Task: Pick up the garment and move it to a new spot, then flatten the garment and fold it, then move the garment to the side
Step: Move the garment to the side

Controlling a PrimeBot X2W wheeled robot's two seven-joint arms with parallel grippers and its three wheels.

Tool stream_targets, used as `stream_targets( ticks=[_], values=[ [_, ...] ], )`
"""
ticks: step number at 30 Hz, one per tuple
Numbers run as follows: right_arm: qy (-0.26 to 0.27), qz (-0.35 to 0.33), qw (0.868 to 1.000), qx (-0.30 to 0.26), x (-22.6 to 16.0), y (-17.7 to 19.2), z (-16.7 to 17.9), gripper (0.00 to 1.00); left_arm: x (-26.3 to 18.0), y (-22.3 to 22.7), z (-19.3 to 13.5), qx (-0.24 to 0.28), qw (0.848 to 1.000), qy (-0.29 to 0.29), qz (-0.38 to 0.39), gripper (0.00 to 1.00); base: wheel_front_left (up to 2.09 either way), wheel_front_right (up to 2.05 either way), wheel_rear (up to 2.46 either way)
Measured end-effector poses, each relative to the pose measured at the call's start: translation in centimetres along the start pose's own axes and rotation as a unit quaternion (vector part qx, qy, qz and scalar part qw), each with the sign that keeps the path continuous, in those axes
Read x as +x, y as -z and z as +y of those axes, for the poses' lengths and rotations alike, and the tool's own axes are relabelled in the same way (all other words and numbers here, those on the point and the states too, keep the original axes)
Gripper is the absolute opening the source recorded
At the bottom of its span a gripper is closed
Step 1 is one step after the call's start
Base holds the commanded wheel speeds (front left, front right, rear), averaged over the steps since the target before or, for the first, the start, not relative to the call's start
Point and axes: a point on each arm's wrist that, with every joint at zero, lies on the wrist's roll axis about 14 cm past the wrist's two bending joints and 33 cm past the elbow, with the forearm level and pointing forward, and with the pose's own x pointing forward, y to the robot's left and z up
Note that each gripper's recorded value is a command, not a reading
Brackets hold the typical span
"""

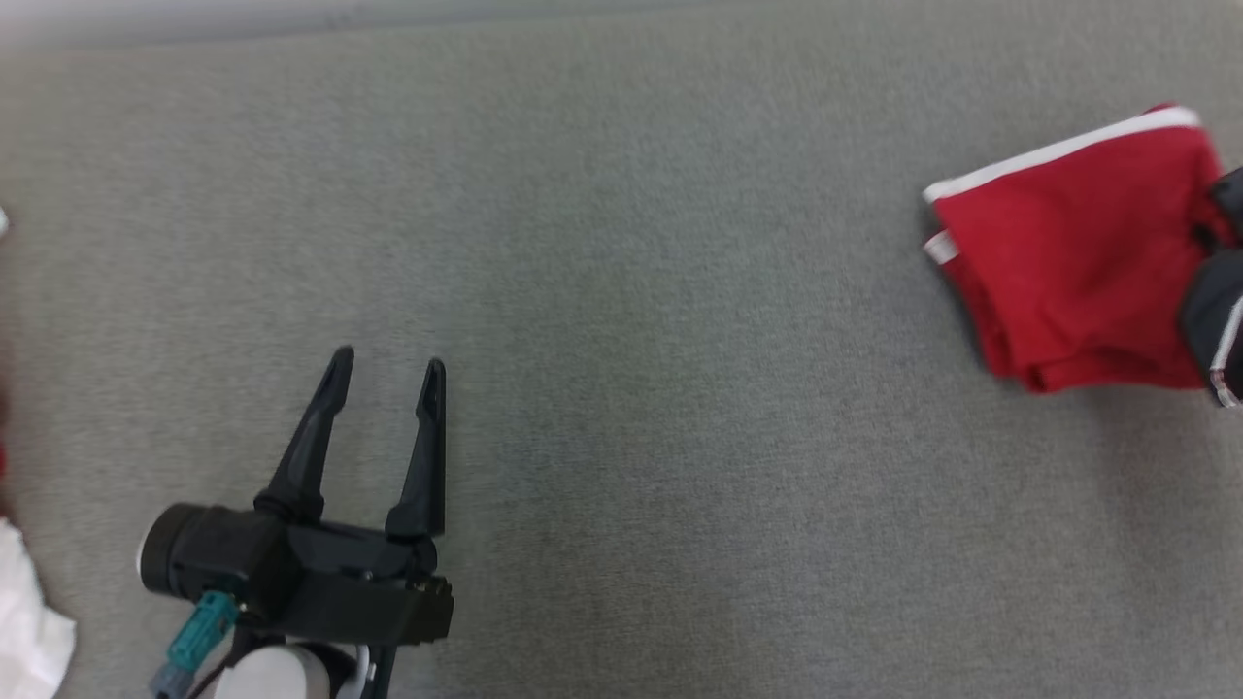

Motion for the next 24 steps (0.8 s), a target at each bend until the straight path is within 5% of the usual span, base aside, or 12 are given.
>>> stream_targets(
  ticks=[19, 21, 22, 24],
  values=[
    [0.074, 0.003, 0.995, -0.063, 1.2, 4.0, -5.8, 0.0, 3.9, 4.0, -1.4, -0.015, 0.999, 0.045, 0.017, 1.0, 0.0, 0.0, 0.0],
    [0.075, -0.007, 0.995, -0.059, 1.1, 3.6, -5.6, 0.44, 3.8, 3.7, -1.2, -0.012, 0.999, 0.043, 0.014, 1.0, 0.0, 0.0, 0.0],
    [0.076, -0.009, 0.996, -0.055, 1.1, 3.5, -5.5, 1.0, 3.8, 3.5, -1.1, -0.011, 0.999, 0.042, 0.013, 1.0, 0.0, 0.0, 0.0],
    [0.074, -0.016, 0.996, -0.043, 1.0, 3.3, -5.0, 1.0, 3.7, 3.0, -0.9, -0.01, 0.999, 0.038, 0.009, 1.0, 0.0, 0.0, 0.0]
  ],
)
